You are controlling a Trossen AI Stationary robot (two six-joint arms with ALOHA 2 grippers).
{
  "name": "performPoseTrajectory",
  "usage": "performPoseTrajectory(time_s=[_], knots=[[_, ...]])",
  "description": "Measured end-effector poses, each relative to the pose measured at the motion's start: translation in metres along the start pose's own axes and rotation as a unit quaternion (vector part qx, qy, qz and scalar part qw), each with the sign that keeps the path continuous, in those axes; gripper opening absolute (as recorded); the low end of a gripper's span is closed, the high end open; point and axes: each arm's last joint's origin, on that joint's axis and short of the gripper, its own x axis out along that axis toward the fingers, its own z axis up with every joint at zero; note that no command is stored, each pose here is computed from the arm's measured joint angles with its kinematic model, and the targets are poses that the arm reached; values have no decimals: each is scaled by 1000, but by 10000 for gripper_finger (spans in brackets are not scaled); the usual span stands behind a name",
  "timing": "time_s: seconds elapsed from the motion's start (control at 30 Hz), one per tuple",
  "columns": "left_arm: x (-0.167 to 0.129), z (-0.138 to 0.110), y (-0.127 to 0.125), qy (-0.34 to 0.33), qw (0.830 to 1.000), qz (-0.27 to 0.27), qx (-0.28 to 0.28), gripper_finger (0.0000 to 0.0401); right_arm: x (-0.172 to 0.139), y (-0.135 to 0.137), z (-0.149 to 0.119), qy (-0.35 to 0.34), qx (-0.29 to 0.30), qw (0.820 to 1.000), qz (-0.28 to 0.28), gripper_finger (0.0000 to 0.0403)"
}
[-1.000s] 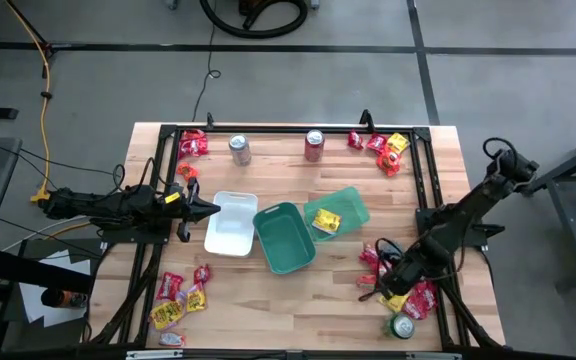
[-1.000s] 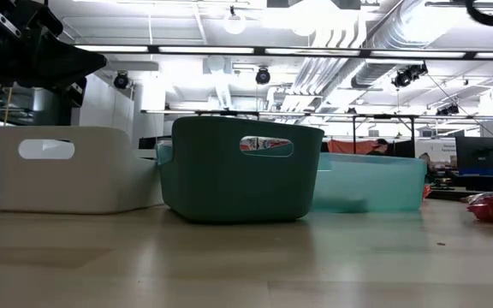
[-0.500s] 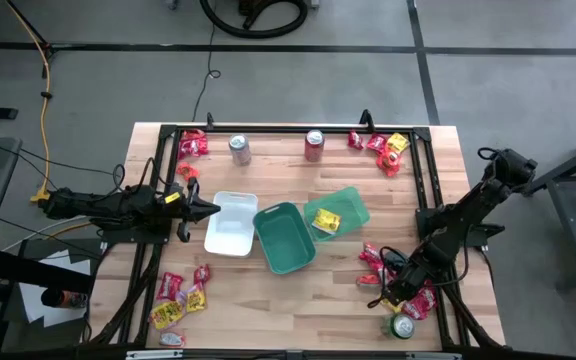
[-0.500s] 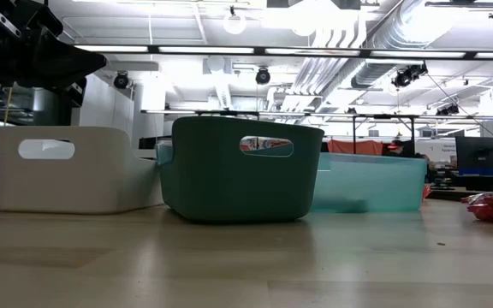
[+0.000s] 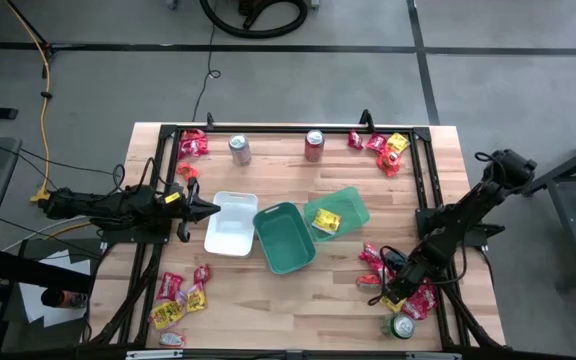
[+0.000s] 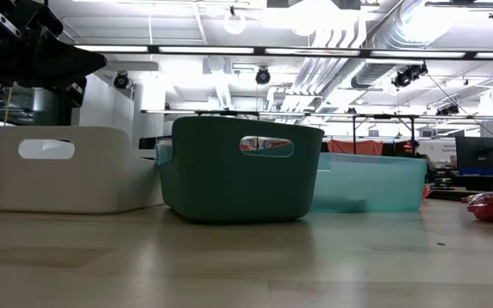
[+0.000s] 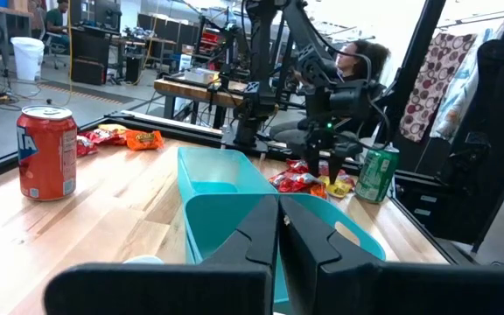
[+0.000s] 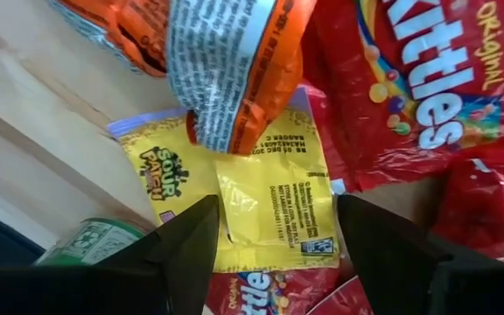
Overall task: Sort candy
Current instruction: Put the yellow candy into the green transparent bin
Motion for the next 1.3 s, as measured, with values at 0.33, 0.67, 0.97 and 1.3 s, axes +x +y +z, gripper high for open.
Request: performPoseTrajectory(time_s=[0.33,0.67,0.97,1.3], knots=[[0,0,0,0,1000,0,0,1,8,0,0,21,1,999,-42,86],[0,0,0,0,1000,0,0,1,-34,15,-8,30,-46,998,36,5],[0,0,0,0,1000,0,0,1,-110,15,-2,-60,-141,973,173,1],[0,0,0,0,1000,0,0,1,-134,22,80,-308,-232,908,162,0]])
